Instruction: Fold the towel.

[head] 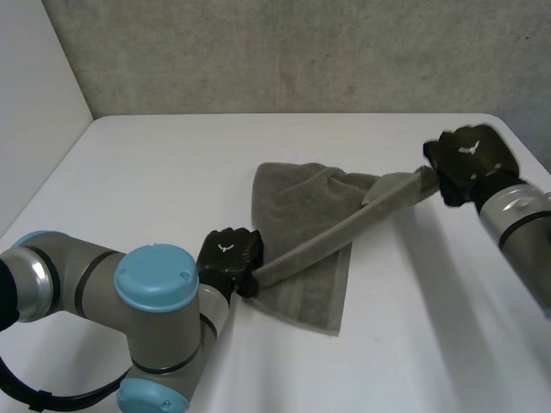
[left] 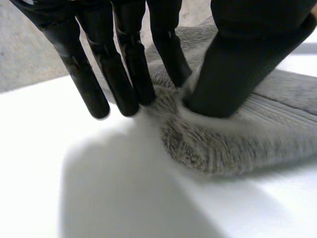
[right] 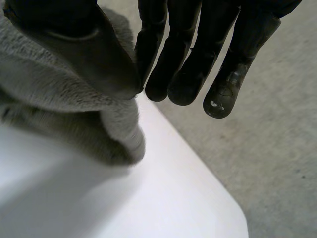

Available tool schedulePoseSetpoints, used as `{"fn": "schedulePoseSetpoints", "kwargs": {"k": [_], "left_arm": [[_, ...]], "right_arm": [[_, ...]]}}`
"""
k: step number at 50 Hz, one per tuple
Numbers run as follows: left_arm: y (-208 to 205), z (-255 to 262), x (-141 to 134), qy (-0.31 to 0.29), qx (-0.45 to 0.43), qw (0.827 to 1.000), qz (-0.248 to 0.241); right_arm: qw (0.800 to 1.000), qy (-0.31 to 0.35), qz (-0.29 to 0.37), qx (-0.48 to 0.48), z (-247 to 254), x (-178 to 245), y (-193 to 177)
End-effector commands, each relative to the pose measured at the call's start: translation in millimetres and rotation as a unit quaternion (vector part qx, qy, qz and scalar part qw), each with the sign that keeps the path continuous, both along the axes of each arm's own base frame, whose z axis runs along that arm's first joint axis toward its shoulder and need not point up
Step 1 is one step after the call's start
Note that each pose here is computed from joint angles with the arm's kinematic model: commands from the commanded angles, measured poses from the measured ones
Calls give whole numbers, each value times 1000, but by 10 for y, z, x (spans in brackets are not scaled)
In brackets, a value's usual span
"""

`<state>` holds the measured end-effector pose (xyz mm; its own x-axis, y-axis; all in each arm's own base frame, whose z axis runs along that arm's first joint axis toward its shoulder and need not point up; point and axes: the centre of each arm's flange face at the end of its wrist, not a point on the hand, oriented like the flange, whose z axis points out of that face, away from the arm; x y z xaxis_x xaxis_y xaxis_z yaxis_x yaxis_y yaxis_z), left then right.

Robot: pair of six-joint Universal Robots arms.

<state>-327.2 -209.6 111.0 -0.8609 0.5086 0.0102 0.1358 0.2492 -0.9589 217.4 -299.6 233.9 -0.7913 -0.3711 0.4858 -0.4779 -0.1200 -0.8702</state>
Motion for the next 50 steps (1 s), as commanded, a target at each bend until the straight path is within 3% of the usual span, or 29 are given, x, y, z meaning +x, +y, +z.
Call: {"fn": "schedulePoseSetpoints", "kwargs": {"k": [1,7,9,10,12,17,23,25,31,38,43,50], "left_arm": [[-92,251,14,-17,-82,996,19],[-104,841,44,18,-152,988,26],[-77,1376,134,55,-211,975,37],[-77,1379,135,55,-211,975,38],[-61,1880,272,85,-271,958,48],[-26,2223,355,96,-317,943,22],[21,2004,277,76,-290,954,-27],[-16,1671,259,48,-249,967,-33],[-15,1262,295,14,-196,980,-34],[2,1191,350,6,-185,982,-30],[5,1237,370,9,-190,981,-27],[-6,1296,407,16,-196,980,-20]], "right_arm": [[997,-64,32,-43,550,-28,215],[994,-66,30,-83,1128,-163,408],[994,-65,29,-85,1264,-201,450],[994,-65,29,-85,1266,-202,451],[994,-60,34,-81,1485,-258,504],[997,-27,64,-43,1511,-266,553],[990,29,118,66,824,-139,491],[988,35,133,76,668,-64,514],[976,41,200,71,87,384,665],[979,7,181,88,-313,546,672],[967,-23,227,110,-480,782,884],[952,15,284,112,-729,951,1081]]}}
